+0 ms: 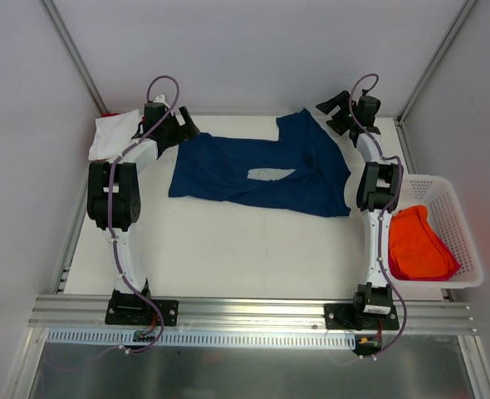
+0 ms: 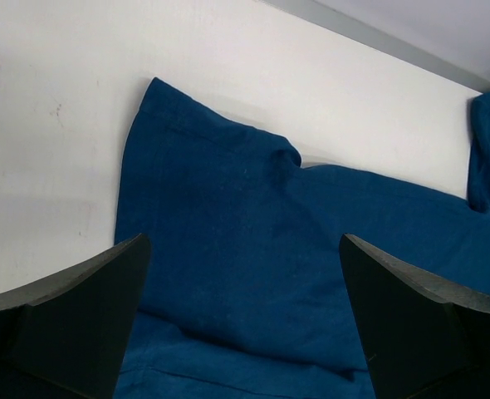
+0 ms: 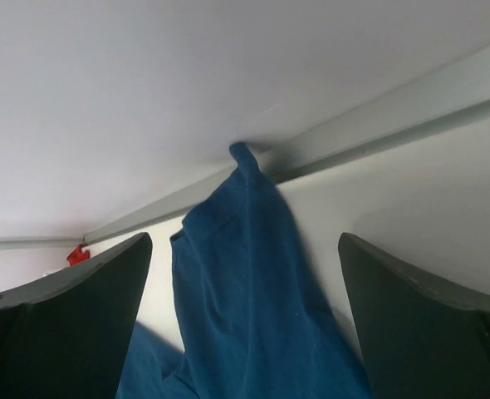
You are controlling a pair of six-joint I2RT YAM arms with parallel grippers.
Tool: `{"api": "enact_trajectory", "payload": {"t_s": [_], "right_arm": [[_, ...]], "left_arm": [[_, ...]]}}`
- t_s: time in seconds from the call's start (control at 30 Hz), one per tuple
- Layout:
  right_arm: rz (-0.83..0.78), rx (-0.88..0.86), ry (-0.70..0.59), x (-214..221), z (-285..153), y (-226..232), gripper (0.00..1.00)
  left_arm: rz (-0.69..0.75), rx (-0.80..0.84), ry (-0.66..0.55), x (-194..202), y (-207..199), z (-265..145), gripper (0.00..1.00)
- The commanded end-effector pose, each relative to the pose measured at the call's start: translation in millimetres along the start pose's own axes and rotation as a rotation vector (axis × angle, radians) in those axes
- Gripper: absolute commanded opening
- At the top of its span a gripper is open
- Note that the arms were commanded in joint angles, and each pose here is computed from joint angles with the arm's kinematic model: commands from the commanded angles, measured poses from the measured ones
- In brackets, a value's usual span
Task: Fold and stack the t-shirts
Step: Fold the tshirt
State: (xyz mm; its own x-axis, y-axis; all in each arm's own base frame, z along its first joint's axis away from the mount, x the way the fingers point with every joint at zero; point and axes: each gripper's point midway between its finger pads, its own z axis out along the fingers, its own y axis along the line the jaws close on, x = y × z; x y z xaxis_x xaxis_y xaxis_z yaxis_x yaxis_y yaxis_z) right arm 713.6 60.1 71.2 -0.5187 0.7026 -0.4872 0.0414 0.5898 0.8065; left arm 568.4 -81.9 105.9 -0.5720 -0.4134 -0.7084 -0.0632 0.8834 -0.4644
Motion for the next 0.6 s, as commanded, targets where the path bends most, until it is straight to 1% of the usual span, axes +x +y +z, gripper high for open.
{"api": "enact_trajectory", "payload": {"t_s": [0.0, 0.07, 0.13, 0.2, 0.3, 0.33, 0.47, 0.57], "right_arm": [[-0.056, -0.12, -0.139, -38, 1, 48, 1.0], [-0.021, -0.158, -0.135, -29, 10, 51, 1.0], [0.025, -0.171, -0.117, -17, 21, 46, 0.96], [0.026, -0.156, -0.103, -4, 27, 46, 0.93], [0.024, -0.148, -0.076, 8, 29, 46, 0.93], [0.018, -0.158, -0.056, 20, 33, 56, 0.93], [0.035, -0.133, -0.041, 33, 37, 52, 0.94], [0.061, -0.149, -0.027, 41, 41, 53, 0.93]], "left_arm": [[0.044, 0.023, -0.082, -28, -11, -13, 0.99], [0.041, 0.022, -0.076, -26, -9, -11, 0.99], [0.046, 0.021, -0.078, -26, -9, -11, 0.99], [0.05, 0.014, -0.081, -26, -7, -12, 0.99], [0.05, 0.015, -0.079, -24, -7, -13, 0.99], [0.051, 0.02, -0.083, -25, -8, -15, 0.99], [0.048, 0.023, -0.082, -23, -8, -17, 0.99], [0.052, 0.025, -0.087, -23, -9, -20, 0.99]]}}
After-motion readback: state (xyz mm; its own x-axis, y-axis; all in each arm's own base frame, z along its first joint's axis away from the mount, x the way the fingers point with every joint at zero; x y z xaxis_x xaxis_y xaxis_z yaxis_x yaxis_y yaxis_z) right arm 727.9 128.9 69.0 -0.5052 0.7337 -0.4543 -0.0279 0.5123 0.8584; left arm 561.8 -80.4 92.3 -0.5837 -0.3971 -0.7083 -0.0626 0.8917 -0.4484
